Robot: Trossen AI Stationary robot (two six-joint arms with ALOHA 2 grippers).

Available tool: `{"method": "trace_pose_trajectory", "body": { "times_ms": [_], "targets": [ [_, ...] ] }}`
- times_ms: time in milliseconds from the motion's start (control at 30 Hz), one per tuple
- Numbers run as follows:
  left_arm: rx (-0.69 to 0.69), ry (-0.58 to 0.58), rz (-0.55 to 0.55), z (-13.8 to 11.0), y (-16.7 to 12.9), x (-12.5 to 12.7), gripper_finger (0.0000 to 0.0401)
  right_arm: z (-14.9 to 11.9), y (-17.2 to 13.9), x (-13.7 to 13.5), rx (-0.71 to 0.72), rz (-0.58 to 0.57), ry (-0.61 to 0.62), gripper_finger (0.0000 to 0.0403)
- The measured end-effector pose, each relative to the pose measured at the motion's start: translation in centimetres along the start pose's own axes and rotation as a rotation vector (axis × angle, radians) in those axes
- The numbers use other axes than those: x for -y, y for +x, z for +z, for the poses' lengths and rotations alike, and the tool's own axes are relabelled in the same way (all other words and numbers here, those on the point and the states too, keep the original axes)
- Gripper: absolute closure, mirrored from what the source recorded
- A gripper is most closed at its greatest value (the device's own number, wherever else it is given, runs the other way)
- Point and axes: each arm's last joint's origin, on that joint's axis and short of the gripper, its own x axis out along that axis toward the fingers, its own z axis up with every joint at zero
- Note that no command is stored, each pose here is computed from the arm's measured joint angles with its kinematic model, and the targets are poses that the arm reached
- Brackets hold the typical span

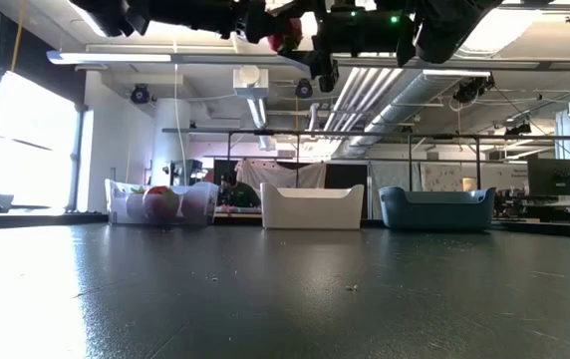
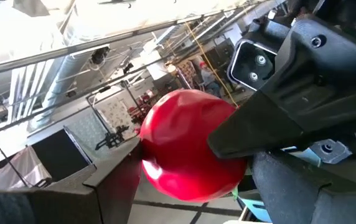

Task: Sort produce into baskets
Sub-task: Put the tomato into the black bin

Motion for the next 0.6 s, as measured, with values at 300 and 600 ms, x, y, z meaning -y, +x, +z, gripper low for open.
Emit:
{"method": "trace_pose_trajectory", "body": {
  "times_ms": [300, 600],
  "targets": [
    [-0.021, 0.058, -0.009, -0.19, -0.01, 0.12, 0.0154, 0.08, 0.22, -0.11, -0.024, 0.008, -0.035, 0.0094],
    [-0.030, 0.086, -0.017, -0.31, 0.00, 0.23, 0.0215, 0.01, 0.24, -0.01, -0.030, -0.008, -0.045, 0.0094]
  ]
}}
